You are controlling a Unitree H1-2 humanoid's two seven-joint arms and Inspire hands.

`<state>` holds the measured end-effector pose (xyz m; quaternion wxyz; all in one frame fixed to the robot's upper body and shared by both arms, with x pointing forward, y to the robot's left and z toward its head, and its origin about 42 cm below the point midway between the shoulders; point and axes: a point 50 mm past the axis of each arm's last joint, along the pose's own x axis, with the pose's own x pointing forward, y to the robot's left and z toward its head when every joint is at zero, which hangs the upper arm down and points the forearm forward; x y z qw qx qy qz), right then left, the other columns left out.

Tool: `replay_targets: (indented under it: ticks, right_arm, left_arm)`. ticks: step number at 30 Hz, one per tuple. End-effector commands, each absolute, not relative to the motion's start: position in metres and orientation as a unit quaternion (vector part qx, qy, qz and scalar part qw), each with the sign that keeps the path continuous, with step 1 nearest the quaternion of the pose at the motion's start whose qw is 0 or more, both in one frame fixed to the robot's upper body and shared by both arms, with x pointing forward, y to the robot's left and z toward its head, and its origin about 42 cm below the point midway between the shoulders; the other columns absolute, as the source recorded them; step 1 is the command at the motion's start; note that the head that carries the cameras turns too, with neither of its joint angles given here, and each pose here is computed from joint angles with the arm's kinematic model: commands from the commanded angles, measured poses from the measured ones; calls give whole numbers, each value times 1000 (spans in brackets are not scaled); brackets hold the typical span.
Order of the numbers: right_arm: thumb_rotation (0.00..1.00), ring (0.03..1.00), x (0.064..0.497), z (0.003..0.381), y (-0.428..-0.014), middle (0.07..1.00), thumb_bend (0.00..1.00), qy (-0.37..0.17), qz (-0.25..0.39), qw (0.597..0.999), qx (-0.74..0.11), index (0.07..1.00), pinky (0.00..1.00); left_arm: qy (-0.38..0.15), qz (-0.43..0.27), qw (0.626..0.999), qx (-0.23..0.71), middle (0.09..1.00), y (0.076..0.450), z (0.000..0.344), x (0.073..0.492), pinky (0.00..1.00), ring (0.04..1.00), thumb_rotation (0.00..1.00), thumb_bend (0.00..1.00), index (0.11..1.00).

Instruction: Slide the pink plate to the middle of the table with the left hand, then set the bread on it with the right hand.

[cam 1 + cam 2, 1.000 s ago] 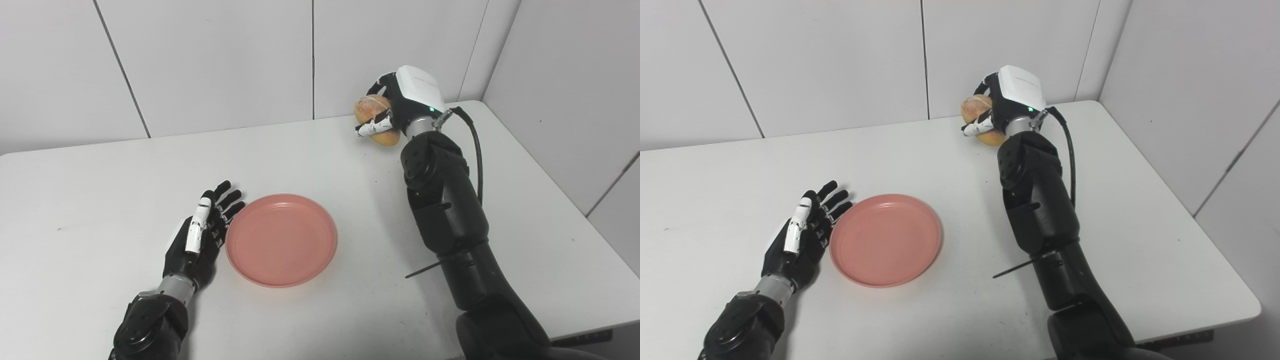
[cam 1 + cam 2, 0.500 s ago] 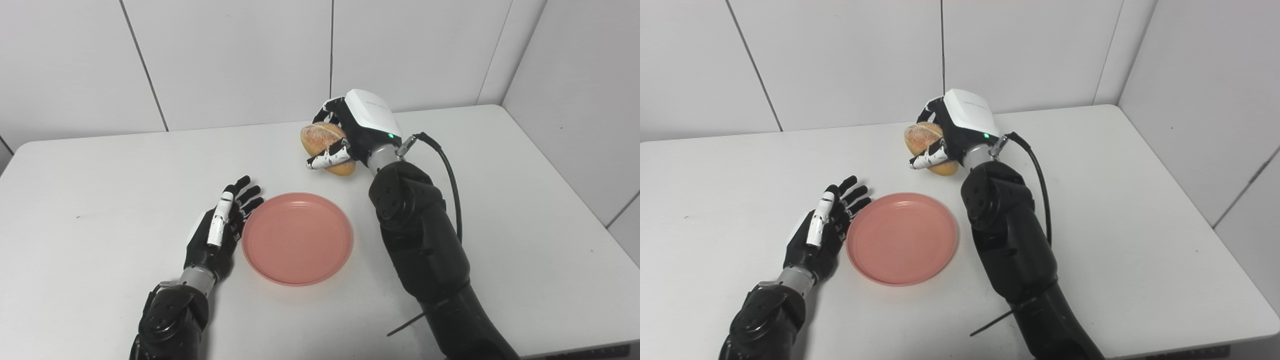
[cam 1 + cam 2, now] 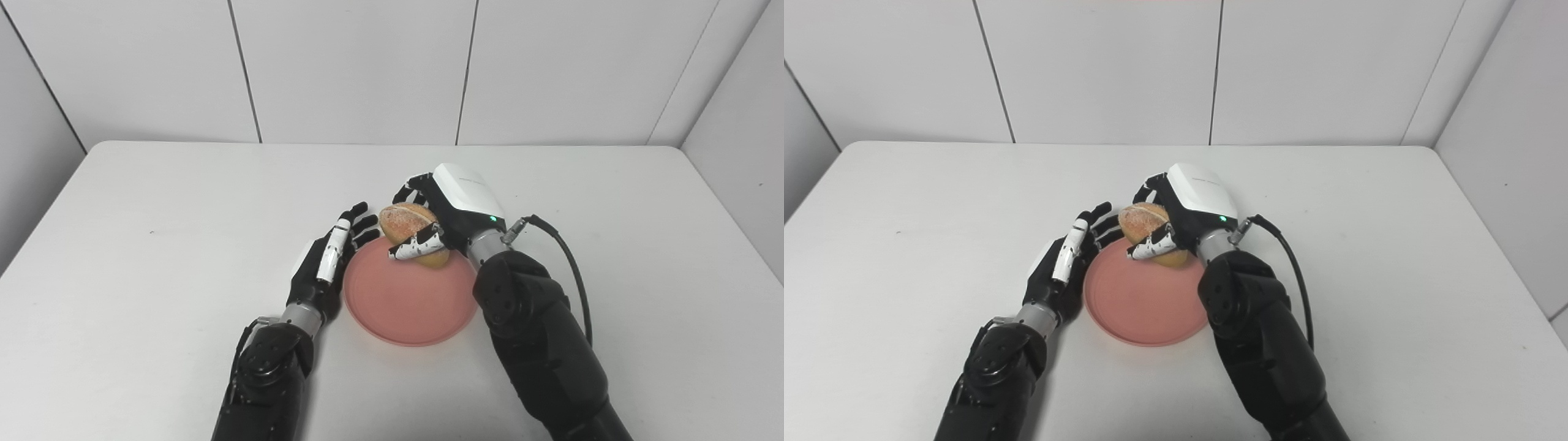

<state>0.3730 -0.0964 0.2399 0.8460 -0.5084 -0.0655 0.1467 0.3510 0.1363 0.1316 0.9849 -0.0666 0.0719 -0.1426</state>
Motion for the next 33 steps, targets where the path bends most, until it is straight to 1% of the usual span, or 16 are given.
replay_targets:
  ticks: [1,3,8,11,14,18,22,26,33]
  right_arm:
    - [0,379,374,257,-92,421,519,-96,134,846,-507,539,293]
    - [0,379,372,252,-92,420,519,-89,137,846,-507,539,295]
    - [0,371,368,240,-91,417,518,-97,153,838,-515,539,286]
    - [0,363,367,235,-91,416,518,-93,160,838,-514,538,277]
    - [0,321,367,229,-90,407,518,-89,168,839,-510,533,245]
    - [0,302,366,223,-89,404,518,-77,174,834,-518,531,230]
    - [0,334,364,221,-88,410,518,-61,182,824,-534,532,254]
    - [0,324,362,221,-88,408,518,-56,186,821,-537,532,242]
    - [3,332,359,221,-87,413,519,-58,190,819,-539,532,254]
  left_arm:
    - [82,-147,983,-67,902,126,129,353,886,886,1000,340,901]
    - [80,-145,984,-65,905,125,129,353,886,890,1000,345,901]
    - [76,-141,984,-72,910,123,132,353,887,899,1000,346,902]
    - [77,-138,985,-71,904,122,134,352,879,893,1000,348,895]
    - [77,-137,985,-69,905,122,135,352,872,895,1000,340,898]
    - [74,-139,985,-66,907,122,135,352,876,898,1000,341,900]
    - [74,-141,985,-63,904,123,134,352,877,898,1000,342,900]
    - [75,-140,985,-61,902,124,135,352,872,894,1000,343,901]
    - [76,-141,985,-63,907,124,137,352,875,895,1000,338,904]
